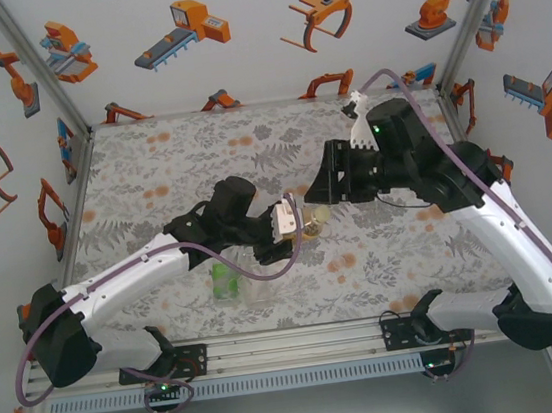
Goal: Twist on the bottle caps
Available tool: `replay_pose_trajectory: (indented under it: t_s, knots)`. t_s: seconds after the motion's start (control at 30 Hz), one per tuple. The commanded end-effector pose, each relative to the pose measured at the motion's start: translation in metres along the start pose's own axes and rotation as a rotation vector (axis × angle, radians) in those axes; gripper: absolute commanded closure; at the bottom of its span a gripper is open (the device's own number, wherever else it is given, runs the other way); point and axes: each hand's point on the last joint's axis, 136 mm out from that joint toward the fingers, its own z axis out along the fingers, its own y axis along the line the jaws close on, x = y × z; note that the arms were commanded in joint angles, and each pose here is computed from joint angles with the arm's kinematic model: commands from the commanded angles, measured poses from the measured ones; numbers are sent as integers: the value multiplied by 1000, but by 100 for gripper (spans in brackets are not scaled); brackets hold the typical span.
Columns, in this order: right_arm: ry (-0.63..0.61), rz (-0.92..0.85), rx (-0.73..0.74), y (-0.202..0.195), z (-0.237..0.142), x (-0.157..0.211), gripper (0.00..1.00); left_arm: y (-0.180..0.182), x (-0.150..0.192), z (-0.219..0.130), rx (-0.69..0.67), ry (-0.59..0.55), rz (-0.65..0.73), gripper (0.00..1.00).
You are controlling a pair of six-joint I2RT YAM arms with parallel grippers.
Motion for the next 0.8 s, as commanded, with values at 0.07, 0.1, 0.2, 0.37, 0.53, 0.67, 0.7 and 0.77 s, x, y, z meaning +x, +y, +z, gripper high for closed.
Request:
replay_pose_trajectory:
  t_s: [0.07,0.1,0.2,0.37,0.53,0.67,0.7,0.77]
  knots:
    - [-19,-536,-202,36,-24,15,44,-4,-28,-11,19,-88,59,100]
    - [-30,-622,-244,41,-28,19,44,-5,-29,-12,22,-92,62,100]
    - [-49,-874,-373,55,-39,39,45,-7,-31,-12,32,-98,65,100]
    - [-45,-1157,-458,56,-43,61,44,-11,-33,-14,53,-114,65,100]
    - [25,-1252,-420,44,-32,64,44,-15,-36,-15,77,-127,67,100]
    - [39,-1262,-434,43,-27,65,45,-16,-37,-16,79,-128,69,100]
    - [34,-1263,-442,44,-27,66,46,-17,-36,-16,81,-125,67,100]
    - [23,-1262,-452,46,-26,66,46,-17,-36,-16,81,-124,67,100]
